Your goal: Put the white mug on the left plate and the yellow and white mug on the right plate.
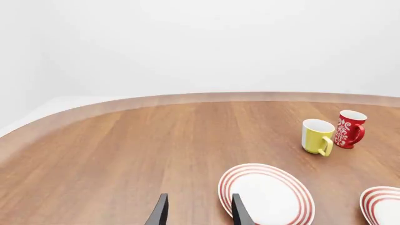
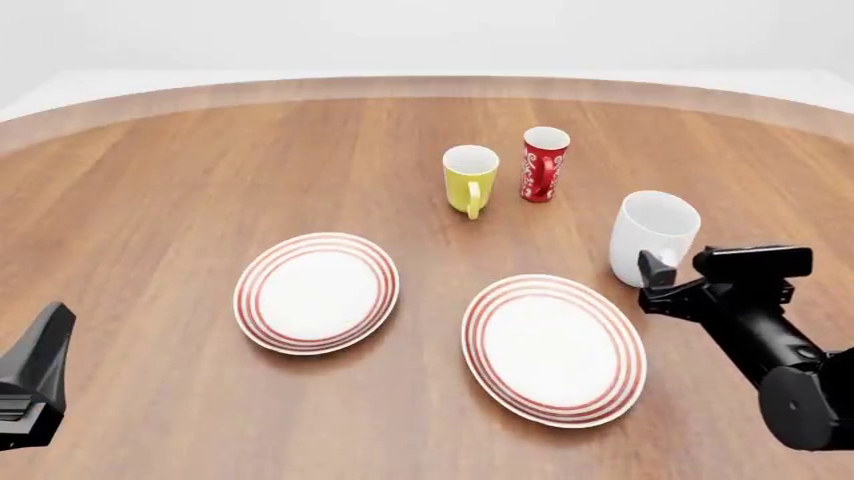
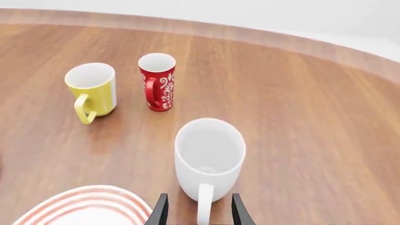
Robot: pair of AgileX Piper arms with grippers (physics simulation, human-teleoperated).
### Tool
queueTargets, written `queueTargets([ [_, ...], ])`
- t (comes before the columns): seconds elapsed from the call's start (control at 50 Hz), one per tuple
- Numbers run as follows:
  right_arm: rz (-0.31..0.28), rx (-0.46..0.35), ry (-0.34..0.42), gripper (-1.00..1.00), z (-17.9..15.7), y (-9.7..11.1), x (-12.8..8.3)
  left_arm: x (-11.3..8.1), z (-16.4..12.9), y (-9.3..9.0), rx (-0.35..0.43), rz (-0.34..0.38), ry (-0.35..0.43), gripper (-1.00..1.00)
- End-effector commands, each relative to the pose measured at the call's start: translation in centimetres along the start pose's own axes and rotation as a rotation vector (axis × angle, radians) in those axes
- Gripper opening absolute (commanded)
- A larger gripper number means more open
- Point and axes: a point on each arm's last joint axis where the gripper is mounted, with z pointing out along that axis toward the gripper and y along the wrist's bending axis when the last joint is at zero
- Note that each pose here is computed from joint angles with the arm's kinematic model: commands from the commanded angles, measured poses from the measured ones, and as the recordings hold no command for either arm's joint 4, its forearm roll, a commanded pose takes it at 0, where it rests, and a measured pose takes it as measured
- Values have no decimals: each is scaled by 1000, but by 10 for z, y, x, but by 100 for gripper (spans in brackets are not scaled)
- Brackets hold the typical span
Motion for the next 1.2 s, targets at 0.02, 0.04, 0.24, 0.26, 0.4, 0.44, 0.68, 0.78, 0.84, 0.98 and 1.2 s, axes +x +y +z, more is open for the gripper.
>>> queueTargets([
  [0.02,20,2,16,100,6,0,7,0,0,0,0,0,0,100],
  [0.04,20,2,16,100,6,0,7,0,0,0,0,0,0,100],
  [0.24,51,-5,106,100,28,2,30,0,0,0,0,0,0,100],
  [0.26,51,-5,109,100,28,2,31,0,0,0,0,0,0,100],
  [0.4,57,-1,113,100,28,1,32,0,0,0,0,0,0,100],
  [0.44,70,-2,113,100,28,2,31,0,0,0,0,0,0,100],
  [0.68,80,2,116,-100,29,1,29,0,0,0,0,0,0,100],
  [0.78,83,12,102,-100,26,-2,24,0,0,0,0,0,0,100],
  [0.84,84,11,97,-100,25,-2,22,0,0,0,0,0,0,100],
  [0.98,92,8,66,-100,17,-2,13,0,0,0,0,0,0,100],
  [1.2,66,-20,19,-100,2,4,-6,0,0,0,0,0,0,100],
])
